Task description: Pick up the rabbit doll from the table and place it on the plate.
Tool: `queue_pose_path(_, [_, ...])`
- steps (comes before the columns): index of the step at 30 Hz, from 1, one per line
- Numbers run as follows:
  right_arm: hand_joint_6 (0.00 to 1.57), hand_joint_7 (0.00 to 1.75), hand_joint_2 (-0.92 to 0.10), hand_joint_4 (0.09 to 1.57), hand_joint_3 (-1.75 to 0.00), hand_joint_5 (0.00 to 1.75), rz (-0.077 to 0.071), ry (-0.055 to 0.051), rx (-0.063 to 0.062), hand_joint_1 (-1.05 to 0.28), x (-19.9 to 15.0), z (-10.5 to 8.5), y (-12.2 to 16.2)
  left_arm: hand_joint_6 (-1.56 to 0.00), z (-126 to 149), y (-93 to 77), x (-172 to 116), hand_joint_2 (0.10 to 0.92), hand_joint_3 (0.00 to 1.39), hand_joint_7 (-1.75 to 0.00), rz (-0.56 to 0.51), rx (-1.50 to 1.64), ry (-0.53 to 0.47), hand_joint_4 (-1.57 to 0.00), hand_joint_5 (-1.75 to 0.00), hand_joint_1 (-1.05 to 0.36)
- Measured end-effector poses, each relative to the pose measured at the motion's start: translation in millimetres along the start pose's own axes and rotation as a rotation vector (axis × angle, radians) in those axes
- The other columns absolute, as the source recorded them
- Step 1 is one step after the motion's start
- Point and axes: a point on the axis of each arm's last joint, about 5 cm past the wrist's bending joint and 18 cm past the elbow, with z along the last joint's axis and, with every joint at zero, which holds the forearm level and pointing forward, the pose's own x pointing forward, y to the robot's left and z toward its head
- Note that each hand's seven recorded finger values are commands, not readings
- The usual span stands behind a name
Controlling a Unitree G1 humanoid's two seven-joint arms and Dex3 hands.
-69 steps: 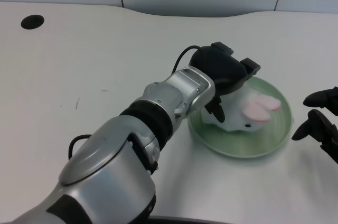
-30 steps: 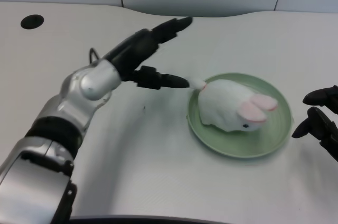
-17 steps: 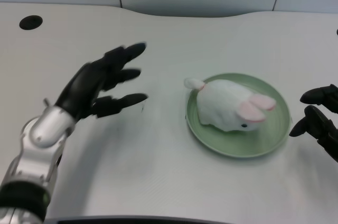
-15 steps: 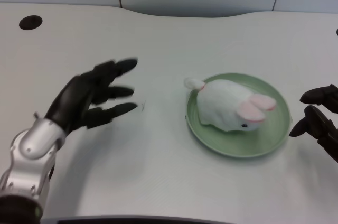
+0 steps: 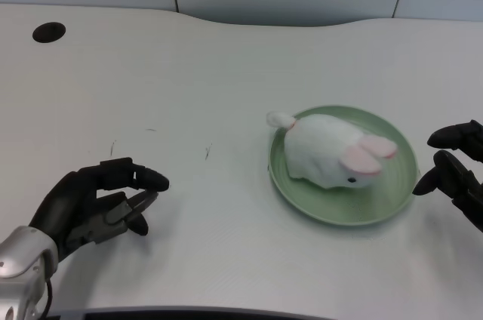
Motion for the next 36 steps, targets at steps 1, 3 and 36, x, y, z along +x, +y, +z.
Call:
queue_pose_path(1, [0.20, 1.49, -0.92, 0.26, -0.50, 1.75, -0.001, 0.001, 0.000, -0.33, 0.1, -0.3, -0.1, -0.47, -1.2, -0.4, -0.3, 0.921, 0.50, -1.59, 0.001, -0.006, 0.005, -0.61, -1.75, -0.53])
queue_pose_path(3, [0.21, 1.49, -0.92, 0.26, -0.50, 1.75, -0.007, 0.008, -0.010, -0.33, 1.3, -0.5, -0.2, -0.43, -3.9, -1.4, 0.0, 0.921, 0.53, -1.68, 0.004, -0.024, 0.012, -0.63, -1.75, -0.52])
queue_pose_path(36, [0.21, 1.48, -0.92, 0.25, -0.50, 1.75, -0.013, 0.010, -0.023, -0.33, 4.2, -0.2, 0.0, -0.41, -6.8, -0.1, -0.8, 0.921, 0.53, -1.72, 0.020, -0.043, 0.013, -0.64, -1.75, -0.52])
